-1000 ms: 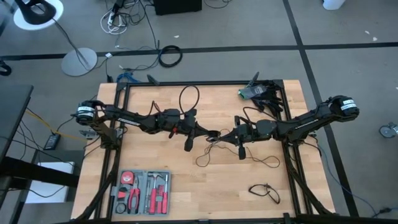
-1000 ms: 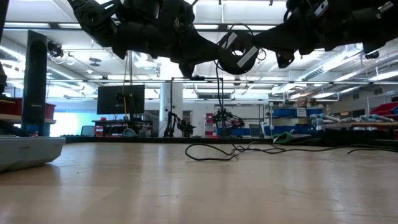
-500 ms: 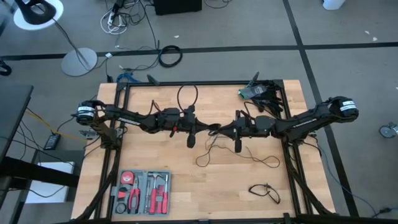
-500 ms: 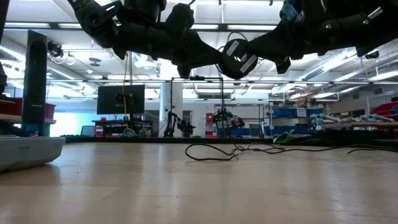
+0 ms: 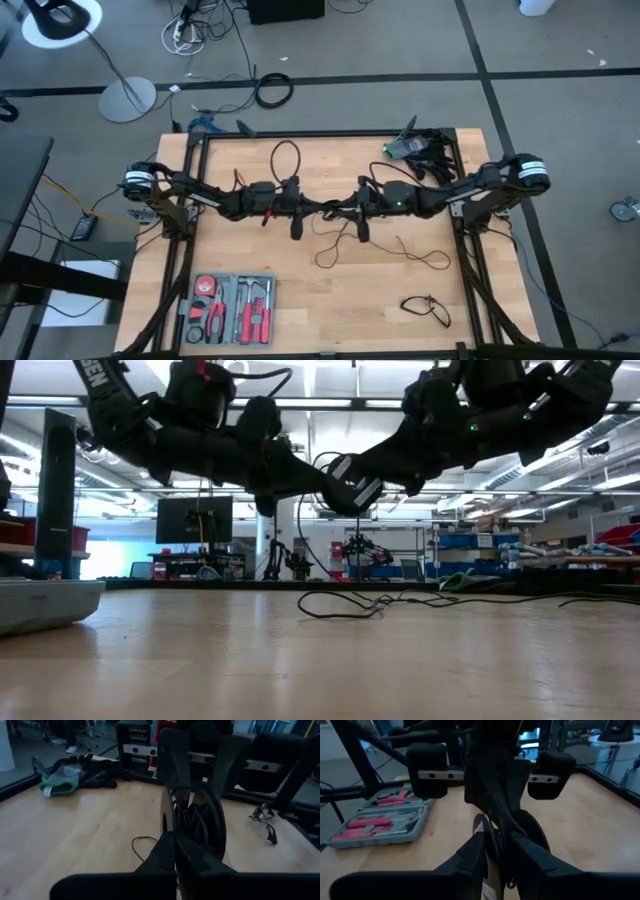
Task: Coil cords
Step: Coil the black wire onto the spool
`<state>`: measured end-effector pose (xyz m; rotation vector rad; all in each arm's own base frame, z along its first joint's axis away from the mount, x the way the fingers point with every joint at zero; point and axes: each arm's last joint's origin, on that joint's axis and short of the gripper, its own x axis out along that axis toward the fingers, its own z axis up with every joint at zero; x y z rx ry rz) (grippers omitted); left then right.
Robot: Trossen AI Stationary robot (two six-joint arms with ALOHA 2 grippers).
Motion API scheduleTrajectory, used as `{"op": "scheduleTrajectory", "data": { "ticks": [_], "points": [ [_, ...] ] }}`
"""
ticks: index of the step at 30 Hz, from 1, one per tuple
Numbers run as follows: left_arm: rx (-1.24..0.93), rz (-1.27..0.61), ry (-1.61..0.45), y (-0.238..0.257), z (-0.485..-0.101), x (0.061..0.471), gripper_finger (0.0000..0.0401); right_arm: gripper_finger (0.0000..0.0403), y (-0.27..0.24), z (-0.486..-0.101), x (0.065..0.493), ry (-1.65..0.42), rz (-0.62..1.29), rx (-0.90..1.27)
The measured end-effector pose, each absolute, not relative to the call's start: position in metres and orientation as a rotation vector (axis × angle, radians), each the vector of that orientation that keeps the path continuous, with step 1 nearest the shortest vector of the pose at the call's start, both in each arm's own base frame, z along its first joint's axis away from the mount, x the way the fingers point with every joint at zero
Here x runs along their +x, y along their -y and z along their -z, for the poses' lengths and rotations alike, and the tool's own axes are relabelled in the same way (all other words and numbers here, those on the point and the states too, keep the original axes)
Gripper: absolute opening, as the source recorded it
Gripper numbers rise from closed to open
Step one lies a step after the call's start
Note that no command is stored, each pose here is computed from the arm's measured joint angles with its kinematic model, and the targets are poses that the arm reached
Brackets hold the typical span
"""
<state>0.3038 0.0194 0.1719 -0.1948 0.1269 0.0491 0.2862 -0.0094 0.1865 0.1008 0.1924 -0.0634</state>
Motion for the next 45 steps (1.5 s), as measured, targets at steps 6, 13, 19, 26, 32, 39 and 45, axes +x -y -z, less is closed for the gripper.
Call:
{"op": "scheduleTrajectory", "data": {
  "ticks": [6,13,19,26,32,39,45],
  "points": [
    [-0.197,-0.099,-0.119,-0.020,-0.168,0.300,0.0000,0.0084,0.013,-0.190,0.283,-0.196,0.080,0.102],
    [-0.182,-0.194,-0.099,-0.023,-0.169,0.299,0.0000,0.0098,0.013,-0.202,0.272,-0.231,0.094,0.145],
    [-0.174,-0.309,-0.074,-0.028,-0.171,0.298,0.0000,0.0102,0.008,-0.199,0.261,-0.355,0.113,0.208],
    [-0.109,-0.325,-0.014,-0.041,-0.187,0.296,0.0000,0.0090,0.000,-0.196,0.256,-0.423,0.112,0.251],
    [-0.115,-0.217,-0.066,-0.065,-0.210,0.307,0.0000,0.0080,-0.008,-0.196,0.255,-0.434,0.079,0.244],
    [-0.027,-0.161,-0.151,-0.072,-0.240,0.327,0.0000,0.0058,-0.018,-0.191,0.246,-0.518,0.175,0.213],
    [-0.022,-0.116,-0.155,-0.070,-0.245,0.339,0.0000,0.0020,-0.035,-0.195,0.226,-0.476,0.231,0.153]
  ]
}}
